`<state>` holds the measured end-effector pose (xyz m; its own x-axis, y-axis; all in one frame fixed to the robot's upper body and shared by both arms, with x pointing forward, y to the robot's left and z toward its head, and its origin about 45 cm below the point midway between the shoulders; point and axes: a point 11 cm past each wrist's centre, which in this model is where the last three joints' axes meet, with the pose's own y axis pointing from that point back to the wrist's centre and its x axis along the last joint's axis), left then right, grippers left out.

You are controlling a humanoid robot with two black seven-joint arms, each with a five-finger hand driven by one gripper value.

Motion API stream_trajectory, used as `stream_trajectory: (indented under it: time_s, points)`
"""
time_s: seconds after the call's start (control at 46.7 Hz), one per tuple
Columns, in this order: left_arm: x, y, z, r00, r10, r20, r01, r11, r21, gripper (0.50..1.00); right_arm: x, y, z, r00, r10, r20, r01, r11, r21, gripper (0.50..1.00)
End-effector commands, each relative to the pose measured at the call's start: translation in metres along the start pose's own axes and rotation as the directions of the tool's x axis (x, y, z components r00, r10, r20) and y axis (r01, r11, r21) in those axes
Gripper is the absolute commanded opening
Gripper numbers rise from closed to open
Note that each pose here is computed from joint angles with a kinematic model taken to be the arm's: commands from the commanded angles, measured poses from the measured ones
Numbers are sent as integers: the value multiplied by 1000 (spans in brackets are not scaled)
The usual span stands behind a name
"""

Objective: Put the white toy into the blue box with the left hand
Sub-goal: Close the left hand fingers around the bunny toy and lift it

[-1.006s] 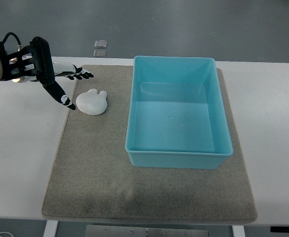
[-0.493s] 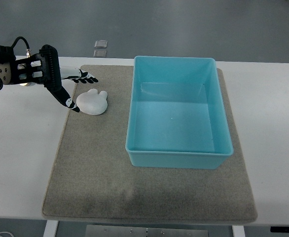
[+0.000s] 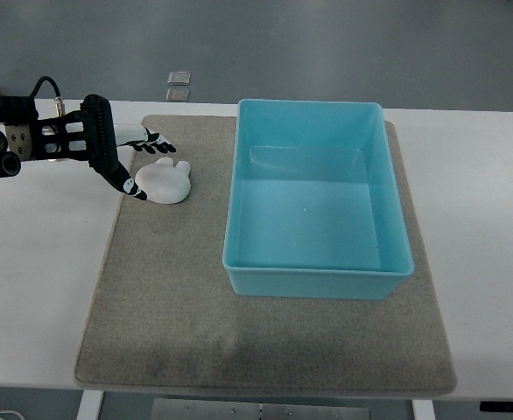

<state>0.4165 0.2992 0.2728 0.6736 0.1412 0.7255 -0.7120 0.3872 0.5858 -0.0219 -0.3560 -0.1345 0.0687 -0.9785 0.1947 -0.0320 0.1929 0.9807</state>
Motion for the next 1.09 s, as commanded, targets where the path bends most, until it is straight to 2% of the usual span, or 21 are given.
stream_trajectory:
  time_s: [0.0,0.557,0.685,0.792,0.835,0.964,1.071]
  points:
    - [-2,-2,-1,1000,3,2,-3,1000,-1,904,0,0,0,1000,0,0,0,1000,0,936]
    - [-19,-13,-2,1000,25,5,-25,1000,-17,896,0,0,0,1000,0,-2,0,1000,0,936]
    - [-20,-14,-3,1000,20,4,-20,1000,-17,844,0,0,0,1000,0,0,0,1000,0,936]
    - [-23,-14,-4,1000,14,2,-14,1000,-14,746,0,0,0,1000,0,-2,0,1000,0,936]
    - [-22,-14,-6,1000,21,3,-21,1000,-8,726,0,0,0,1000,0,0,0,1000,0,936]
    - [-27,-22,-7,1000,11,8,-11,1000,0,615,0,0,0,1000,0,0,0,1000,0,936]
    - [-28,-23,-9,1000,12,7,-12,1000,6,500,0,0,0,1000,0,0,0,1000,0,936]
